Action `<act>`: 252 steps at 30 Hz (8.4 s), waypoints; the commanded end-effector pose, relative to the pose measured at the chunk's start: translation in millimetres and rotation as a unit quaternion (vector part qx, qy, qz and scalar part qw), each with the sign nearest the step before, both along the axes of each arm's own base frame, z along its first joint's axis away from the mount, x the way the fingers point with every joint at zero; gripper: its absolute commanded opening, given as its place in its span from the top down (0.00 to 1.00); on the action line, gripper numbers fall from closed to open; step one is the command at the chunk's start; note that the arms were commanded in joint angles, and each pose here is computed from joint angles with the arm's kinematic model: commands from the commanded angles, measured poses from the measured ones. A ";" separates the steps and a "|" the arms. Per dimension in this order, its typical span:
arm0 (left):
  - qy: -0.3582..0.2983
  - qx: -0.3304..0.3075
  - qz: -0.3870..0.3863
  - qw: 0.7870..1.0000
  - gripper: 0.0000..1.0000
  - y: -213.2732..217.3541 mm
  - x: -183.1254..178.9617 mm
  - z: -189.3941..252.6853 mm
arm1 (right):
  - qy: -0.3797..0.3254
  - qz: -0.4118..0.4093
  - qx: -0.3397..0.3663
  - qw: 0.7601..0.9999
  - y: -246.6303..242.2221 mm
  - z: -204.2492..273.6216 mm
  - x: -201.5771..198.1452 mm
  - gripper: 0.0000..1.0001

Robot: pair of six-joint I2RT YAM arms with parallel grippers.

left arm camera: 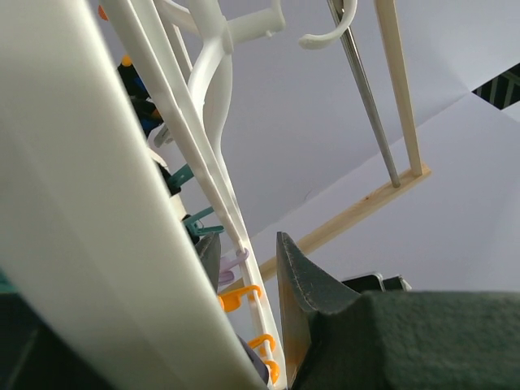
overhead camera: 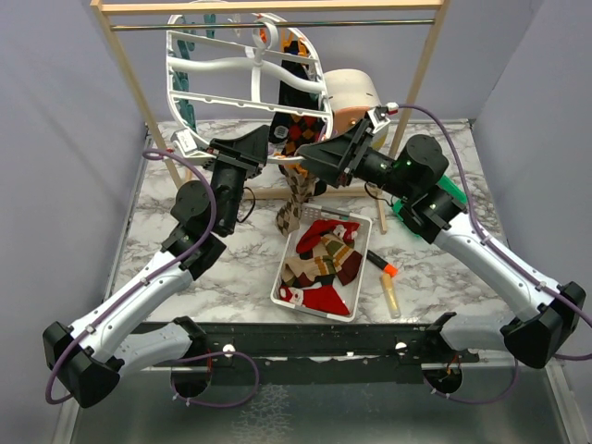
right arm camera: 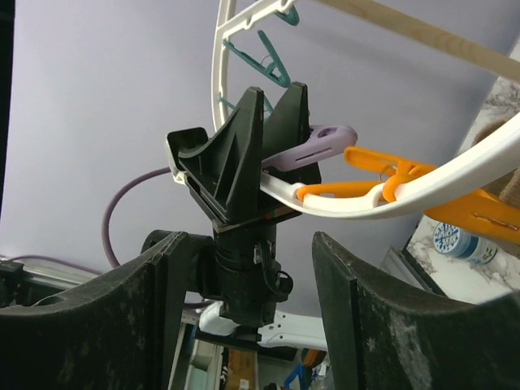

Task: Clip the socks to the hanger
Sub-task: Adjust the hanger on the clothesline, then pick up the sock from the bin.

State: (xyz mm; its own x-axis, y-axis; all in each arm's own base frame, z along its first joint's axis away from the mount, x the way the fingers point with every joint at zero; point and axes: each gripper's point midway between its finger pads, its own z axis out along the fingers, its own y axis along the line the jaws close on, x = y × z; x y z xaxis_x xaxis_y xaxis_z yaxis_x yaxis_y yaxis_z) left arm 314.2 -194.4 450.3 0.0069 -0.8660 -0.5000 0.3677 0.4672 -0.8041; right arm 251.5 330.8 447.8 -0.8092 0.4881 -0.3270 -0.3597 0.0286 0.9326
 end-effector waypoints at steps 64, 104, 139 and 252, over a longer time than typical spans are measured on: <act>0.012 0.037 0.106 0.994 0.37 86.2 -50.2 -3.5 | 0.027 -0.241 -0.021 0.970 -72.9 -35.6 103.3 0.64; -0.012 0.001 0.079 0.997 0.71 59.1 -24.5 12.6 | -0.006 -0.221 -0.066 0.973 -97.9 -26.2 73.4 0.30; 0.003 -0.002 0.032 0.999 0.66 52.3 -39.6 -16.6 | 0.030 -0.133 -0.045 0.990 -47.3 -53.4 98.6 0.63; 0.110 0.311 0.056 0.942 0.01 85.3 -65.0 -210.4 | -0.157 -0.119 -0.651 0.733 -77.4 -366.5 19.7 0.43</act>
State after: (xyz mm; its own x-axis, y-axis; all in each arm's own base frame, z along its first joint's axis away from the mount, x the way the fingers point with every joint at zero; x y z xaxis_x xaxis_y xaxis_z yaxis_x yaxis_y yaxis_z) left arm 248.4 -106.2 247.2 -0.0595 -0.4247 -0.9034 0.1396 0.8926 -0.4288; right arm 256.0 269.1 87.8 -0.5164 -0.2811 -0.8089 -0.5067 0.8618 0.0240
